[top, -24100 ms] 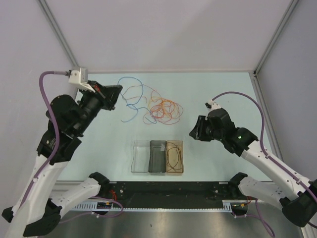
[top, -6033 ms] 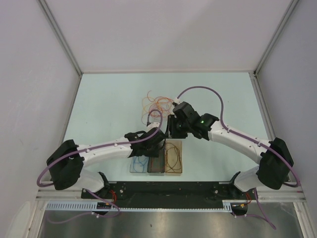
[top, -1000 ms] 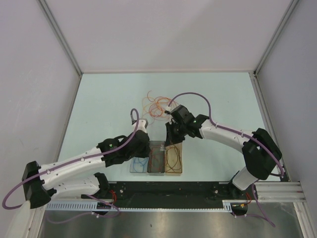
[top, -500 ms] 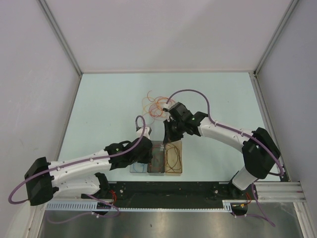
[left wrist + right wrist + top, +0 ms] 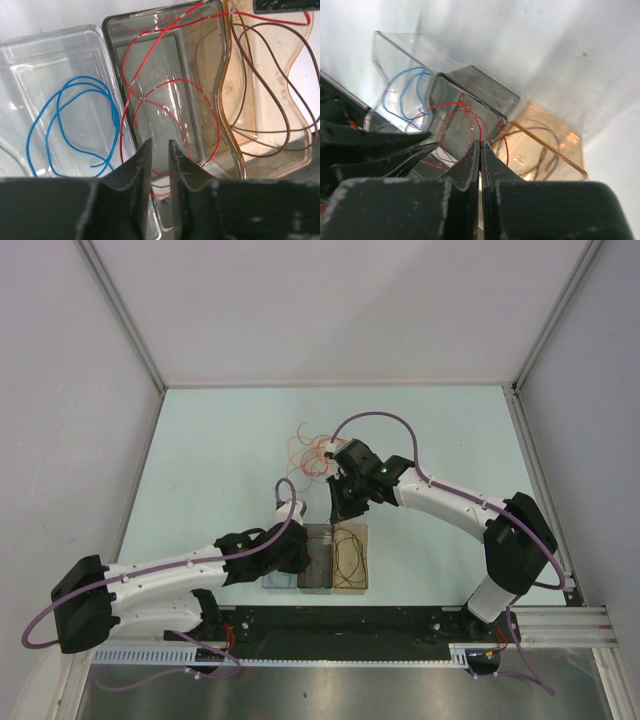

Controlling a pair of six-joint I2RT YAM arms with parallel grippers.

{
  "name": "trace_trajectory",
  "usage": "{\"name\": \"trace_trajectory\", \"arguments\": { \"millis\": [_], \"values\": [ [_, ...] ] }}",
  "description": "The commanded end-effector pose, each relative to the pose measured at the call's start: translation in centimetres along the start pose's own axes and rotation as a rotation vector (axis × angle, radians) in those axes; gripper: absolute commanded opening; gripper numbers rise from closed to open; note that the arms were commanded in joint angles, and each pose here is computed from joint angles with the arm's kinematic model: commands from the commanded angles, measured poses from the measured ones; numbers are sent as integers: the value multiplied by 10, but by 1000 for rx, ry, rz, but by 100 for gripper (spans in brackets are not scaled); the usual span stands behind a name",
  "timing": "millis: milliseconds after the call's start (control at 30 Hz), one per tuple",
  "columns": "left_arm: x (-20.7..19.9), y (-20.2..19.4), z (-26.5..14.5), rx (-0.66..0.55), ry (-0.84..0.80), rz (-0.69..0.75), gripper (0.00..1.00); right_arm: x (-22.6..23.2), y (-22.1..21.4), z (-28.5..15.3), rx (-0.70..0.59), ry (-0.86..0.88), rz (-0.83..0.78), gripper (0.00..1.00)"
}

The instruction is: Untangle the cables

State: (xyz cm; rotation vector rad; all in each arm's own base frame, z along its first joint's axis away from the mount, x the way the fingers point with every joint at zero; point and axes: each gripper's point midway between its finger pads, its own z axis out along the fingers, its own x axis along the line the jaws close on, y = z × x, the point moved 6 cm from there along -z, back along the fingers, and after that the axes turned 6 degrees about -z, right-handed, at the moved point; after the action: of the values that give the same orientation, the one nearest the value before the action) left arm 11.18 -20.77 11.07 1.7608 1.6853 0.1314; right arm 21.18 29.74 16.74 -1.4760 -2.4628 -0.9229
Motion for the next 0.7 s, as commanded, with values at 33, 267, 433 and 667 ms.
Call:
{"name": "trace_trajectory", "arguments": {
  "millis": [33,267,433,667],
  "values": [
    [-8,19,-24,-76,-28,-6,42,-15,-6,-12,50,-125,-45,0],
    [-6,37,-44,-141,16,-11,42,-12,-10,-7,70,-125,-62,0],
    [-4,35,-45,-127,37,-14,36,-10,-11,-5,70,-119,-68,0],
    [5,28,-40,-106,88,-24,31,-10,-11,-5,73,-121,-70,0]
  ]
}}
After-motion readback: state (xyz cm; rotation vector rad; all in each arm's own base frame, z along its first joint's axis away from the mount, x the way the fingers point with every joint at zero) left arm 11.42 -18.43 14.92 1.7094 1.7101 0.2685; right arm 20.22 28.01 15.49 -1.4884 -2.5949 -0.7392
